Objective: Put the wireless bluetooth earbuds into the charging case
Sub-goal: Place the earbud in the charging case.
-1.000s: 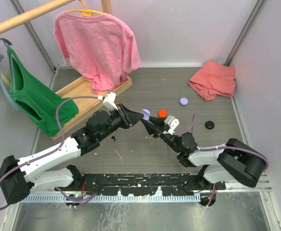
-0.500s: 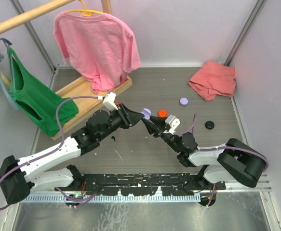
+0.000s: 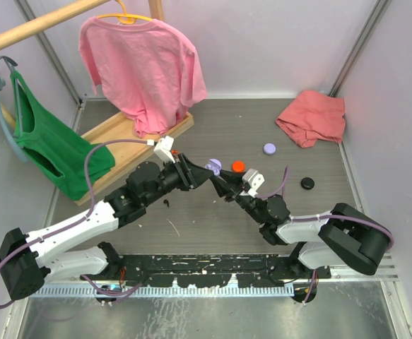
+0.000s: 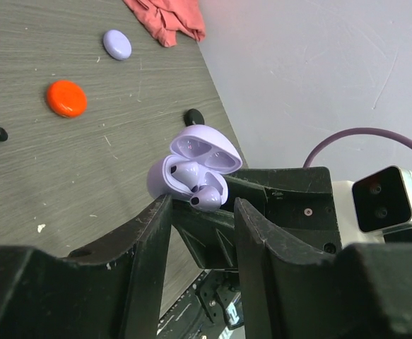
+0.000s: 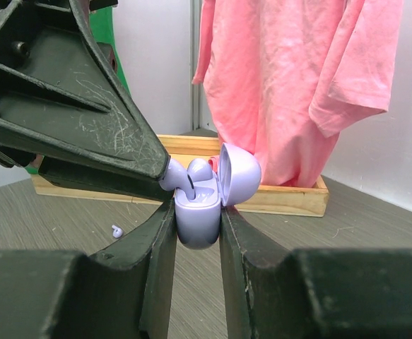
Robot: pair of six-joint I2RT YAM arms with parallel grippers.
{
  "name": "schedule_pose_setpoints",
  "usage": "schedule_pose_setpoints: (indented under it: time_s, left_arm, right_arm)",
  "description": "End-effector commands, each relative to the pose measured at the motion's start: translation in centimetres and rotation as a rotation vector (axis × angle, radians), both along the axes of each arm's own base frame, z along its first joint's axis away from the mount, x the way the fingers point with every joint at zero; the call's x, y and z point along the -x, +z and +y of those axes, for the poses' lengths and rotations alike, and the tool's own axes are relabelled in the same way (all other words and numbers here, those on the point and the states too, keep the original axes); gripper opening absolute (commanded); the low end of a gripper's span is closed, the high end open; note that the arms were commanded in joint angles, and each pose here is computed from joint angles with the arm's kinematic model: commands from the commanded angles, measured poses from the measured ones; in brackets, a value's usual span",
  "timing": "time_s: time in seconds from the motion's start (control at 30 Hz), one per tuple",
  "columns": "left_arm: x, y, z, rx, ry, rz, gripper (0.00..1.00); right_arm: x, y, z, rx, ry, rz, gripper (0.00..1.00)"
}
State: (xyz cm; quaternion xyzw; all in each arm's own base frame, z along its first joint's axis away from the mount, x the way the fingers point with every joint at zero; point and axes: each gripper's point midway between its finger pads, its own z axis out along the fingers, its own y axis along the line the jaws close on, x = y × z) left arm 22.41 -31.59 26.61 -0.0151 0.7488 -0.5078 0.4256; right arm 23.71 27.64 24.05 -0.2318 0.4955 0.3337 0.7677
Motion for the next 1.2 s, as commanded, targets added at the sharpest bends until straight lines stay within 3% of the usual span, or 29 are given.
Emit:
schedule_pose_setpoints:
  time_s: [0.0,0.53,1.17]
  left_arm:
    - [0.4,3.9,-0.4,0.061,-0.043,-0.11,0.42]
    - [0.7,5.9,0.1,0.028,-0.059,-0.219,0.45]
    - [1.4,5.5,-1.9,0.028,-0.158,-0.199,0.45]
  right_arm:
    - [0.5,3.7,-0.6,-0.111,0.004,-0.085,0.01]
    - [0.7,3.9,-0.6,-0.118,0.008,-0.087,0.01]
    - [0.6,3.9,-0.5,-0.115,0.009,-0.088,0.01]
